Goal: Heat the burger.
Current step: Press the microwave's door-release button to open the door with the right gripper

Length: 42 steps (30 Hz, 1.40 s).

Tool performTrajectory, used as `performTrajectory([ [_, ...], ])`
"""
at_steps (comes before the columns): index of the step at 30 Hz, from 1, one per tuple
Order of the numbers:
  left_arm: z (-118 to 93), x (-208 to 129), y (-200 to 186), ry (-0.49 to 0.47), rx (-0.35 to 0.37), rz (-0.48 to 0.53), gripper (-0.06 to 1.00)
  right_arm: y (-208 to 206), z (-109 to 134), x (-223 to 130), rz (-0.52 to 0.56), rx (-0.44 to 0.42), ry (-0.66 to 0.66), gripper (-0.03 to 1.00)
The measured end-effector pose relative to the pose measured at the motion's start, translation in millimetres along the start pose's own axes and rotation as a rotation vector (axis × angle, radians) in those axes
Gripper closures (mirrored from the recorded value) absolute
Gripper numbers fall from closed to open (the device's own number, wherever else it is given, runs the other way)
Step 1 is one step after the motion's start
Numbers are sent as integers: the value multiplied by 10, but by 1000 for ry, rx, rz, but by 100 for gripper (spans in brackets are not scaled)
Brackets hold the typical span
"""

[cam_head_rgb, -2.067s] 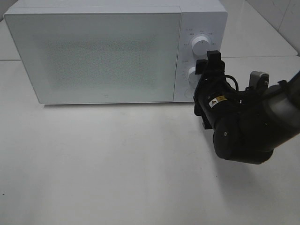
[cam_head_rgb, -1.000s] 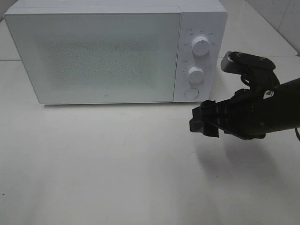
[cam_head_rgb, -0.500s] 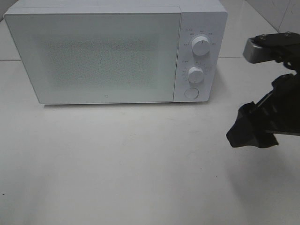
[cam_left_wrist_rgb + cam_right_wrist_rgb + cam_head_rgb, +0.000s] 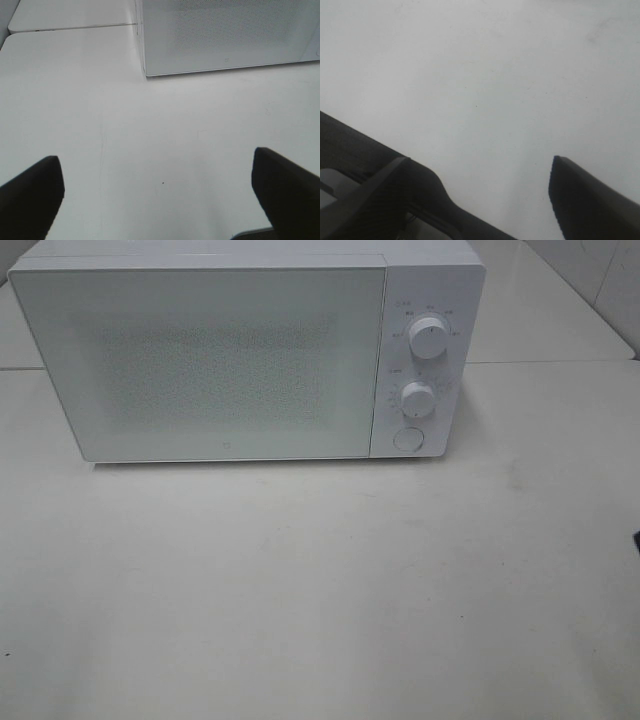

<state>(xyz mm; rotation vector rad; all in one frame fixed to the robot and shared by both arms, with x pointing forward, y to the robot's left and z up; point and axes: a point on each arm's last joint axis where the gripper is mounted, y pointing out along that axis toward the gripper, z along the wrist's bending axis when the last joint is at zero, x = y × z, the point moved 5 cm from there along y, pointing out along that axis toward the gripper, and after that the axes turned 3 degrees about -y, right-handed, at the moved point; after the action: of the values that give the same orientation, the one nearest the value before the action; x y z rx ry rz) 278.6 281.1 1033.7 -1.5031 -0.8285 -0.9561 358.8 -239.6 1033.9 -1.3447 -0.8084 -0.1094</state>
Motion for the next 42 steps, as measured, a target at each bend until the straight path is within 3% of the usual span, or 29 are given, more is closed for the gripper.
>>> performTrajectory([
  [7,0,0,0,0,0,0,-1,-142,-99,-323,-101,-74,80,23],
  [9,0,0,0,0,0,0,-1,-183,-141,-502,-157,-130,137,23],
  [17,0,0,0,0,0,0,-1,-450,-152,-658,-358,-252,194,23],
  [23,0,0,0,0,0,0,-1,-566,-99,-784,-448,-290,188,23],
  [42,0,0,0,0,0,0,-1,-501,-108,-907,-407,-309,186,24],
])
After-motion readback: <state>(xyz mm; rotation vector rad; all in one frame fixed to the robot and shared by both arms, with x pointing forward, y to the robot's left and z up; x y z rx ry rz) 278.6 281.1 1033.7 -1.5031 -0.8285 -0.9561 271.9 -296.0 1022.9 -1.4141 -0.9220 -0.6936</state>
